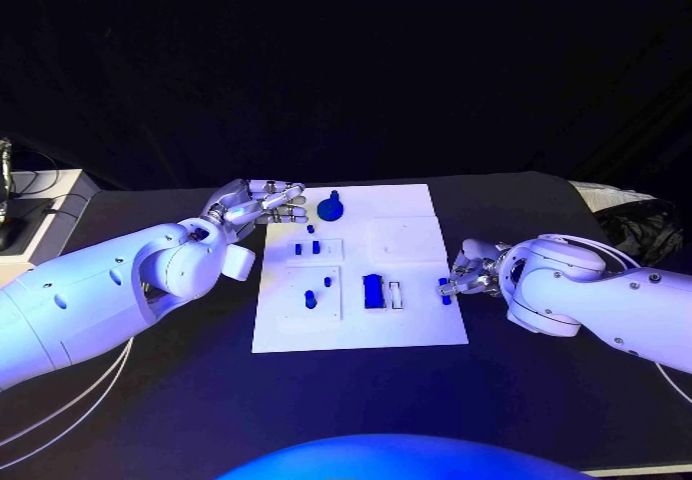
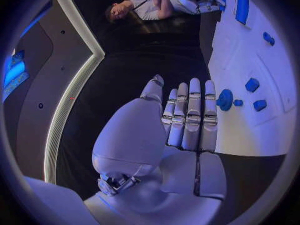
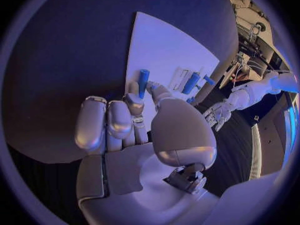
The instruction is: Assemble the parts on the task board
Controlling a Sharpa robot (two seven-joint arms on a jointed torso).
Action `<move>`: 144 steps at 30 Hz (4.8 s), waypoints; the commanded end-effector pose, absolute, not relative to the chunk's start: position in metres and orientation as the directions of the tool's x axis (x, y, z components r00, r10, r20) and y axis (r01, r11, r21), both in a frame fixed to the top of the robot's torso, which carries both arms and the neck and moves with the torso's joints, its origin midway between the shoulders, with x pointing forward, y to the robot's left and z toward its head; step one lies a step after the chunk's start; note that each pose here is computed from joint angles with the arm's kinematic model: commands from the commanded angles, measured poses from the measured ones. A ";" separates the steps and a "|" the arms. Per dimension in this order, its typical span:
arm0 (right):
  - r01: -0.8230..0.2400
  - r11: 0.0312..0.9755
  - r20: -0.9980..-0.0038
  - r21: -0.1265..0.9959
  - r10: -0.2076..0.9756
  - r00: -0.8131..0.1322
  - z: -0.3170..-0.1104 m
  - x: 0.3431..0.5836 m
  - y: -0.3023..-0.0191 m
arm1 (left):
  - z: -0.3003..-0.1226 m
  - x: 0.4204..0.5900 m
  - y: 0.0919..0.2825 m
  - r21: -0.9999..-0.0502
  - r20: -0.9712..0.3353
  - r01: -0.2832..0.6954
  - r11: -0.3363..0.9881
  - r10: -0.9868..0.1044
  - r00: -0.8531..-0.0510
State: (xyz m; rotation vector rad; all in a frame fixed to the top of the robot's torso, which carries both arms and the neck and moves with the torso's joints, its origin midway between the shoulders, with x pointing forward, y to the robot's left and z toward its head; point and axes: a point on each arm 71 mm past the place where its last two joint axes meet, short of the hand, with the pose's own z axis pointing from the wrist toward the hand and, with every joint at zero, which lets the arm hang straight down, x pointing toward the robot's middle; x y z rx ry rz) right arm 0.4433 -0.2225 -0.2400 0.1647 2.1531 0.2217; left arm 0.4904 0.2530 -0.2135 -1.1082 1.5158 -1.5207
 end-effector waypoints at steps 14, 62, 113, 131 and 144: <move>0.071 0.965 -0.758 0.253 0.243 -0.605 -0.253 0.435 -0.223 | -0.213 0.490 0.252 -0.994 0.097 -0.084 -0.069 -0.917 -0.386; 0.019 0.911 -0.715 0.412 0.336 -0.614 -0.243 0.437 -0.158 | -0.213 0.489 0.249 -0.994 0.102 -0.087 -0.073 -0.913 -0.396; 0.009 0.909 -0.735 0.416 0.342 -0.586 -0.247 0.438 -0.158 | -0.213 0.489 0.251 -0.993 0.101 -0.093 -0.069 -0.914 -0.393; 0.029 0.854 -0.714 0.520 0.453 -0.534 -0.239 0.432 -0.184 | -0.214 0.489 0.253 -0.993 0.098 -0.092 -0.068 -0.916 -0.389; 0.013 0.881 -0.727 0.473 0.399 -0.558 -0.245 0.429 -0.184 | -0.214 0.489 0.253 -0.993 0.099 -0.092 -0.068 -0.916 -0.390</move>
